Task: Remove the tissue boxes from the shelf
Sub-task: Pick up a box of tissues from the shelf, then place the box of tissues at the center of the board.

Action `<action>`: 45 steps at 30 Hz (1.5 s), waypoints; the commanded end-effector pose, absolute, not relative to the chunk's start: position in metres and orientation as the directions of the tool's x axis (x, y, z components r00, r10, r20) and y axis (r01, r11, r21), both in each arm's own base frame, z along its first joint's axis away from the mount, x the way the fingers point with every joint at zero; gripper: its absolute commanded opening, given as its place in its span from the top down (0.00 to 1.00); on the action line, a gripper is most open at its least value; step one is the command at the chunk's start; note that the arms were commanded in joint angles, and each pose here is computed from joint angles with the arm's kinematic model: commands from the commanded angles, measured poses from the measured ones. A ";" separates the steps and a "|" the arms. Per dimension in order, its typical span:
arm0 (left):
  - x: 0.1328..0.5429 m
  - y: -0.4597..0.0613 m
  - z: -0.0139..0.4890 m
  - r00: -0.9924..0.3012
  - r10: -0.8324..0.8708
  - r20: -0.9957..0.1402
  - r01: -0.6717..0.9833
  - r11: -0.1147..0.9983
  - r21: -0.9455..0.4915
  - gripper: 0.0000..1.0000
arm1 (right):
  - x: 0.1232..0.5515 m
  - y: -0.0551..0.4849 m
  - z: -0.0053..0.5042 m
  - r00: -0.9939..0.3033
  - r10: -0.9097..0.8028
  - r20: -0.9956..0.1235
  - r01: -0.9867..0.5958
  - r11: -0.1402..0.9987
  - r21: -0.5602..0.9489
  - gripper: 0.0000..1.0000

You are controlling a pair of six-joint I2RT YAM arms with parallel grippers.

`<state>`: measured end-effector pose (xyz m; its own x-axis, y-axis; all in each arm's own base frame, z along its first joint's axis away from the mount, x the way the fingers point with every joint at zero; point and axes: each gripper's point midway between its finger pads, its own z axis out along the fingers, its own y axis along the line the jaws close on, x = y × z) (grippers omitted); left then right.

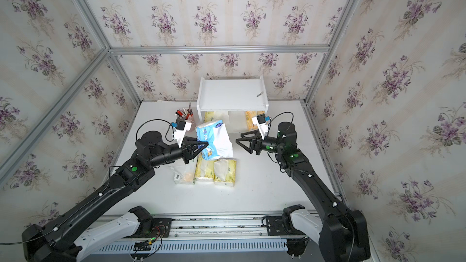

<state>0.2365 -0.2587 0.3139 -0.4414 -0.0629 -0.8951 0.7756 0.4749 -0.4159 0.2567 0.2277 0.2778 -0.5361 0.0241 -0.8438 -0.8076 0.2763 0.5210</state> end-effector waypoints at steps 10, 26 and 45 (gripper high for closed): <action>0.225 -0.277 0.329 -0.358 -0.037 -0.933 0.876 0.331 -0.350 0.85 | 0.228 0.258 0.295 -0.583 -0.050 -0.811 -0.812 0.085 0.578 0.31; 0.222 -0.285 0.324 -0.393 -0.003 -0.920 0.882 0.283 -0.378 0.70 | 0.224 0.264 0.299 -0.595 -0.075 -0.800 -0.803 0.092 0.589 0.86; 0.248 -0.171 0.330 -0.190 -0.032 -0.981 0.552 0.823 -0.134 0.01 | 0.228 0.159 0.211 -0.870 0.017 -0.493 -0.393 0.582 0.712 0.98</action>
